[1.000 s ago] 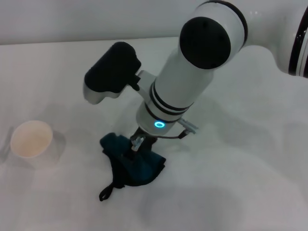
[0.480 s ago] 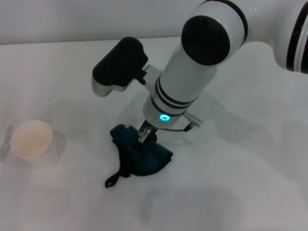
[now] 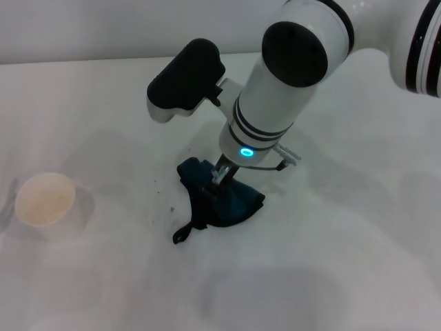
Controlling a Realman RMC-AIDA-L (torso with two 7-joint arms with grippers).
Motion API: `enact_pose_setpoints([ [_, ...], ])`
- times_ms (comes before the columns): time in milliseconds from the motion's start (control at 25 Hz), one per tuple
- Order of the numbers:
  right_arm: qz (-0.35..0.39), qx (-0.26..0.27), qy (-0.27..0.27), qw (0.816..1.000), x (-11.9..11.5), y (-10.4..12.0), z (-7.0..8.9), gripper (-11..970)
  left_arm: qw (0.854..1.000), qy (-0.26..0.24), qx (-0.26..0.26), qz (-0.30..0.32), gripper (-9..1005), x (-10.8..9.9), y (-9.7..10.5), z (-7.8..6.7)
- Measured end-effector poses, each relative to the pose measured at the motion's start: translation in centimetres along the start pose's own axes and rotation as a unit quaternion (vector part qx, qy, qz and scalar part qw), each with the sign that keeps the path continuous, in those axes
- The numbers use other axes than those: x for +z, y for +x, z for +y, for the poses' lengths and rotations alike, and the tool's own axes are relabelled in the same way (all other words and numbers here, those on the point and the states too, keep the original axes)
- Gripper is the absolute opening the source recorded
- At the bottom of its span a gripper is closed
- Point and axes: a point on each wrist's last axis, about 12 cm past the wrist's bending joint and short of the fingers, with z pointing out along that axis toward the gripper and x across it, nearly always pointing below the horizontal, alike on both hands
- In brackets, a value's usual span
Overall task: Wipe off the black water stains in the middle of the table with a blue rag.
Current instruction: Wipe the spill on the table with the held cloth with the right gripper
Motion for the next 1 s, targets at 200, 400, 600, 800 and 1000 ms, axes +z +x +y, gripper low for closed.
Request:
enact_pose_setpoints([
  [200,-0.002,0.011,0.015,1.0,-0.1,-0.1,-0.9,86,1.0,-0.002,0.0,0.001,876,-0.1,0.0,0.0],
  [400,0.007,0.026,0.03,0.999,0.1,0.2,-1.7,87,1.0,-0.003,0.003,0.001,876,-0.1,0.0,0.2],
  [600,0.01,0.047,0.037,0.998,0.1,0.5,-2.3,87,1.0,-0.004,0.005,0.002,876,-0.1,0.0,0.4],
  [800,0.004,0.043,0.016,0.999,-0.1,0.3,-1.7,87,1.0,-0.005,0.006,0.005,876,0.0,0.1,0.5],
  [1000,-0.009,0.038,-0.012,0.999,0.0,0.1,-0.5,87,1.0,-0.002,0.006,0.002,876,0.5,-0.1,0.4],
])
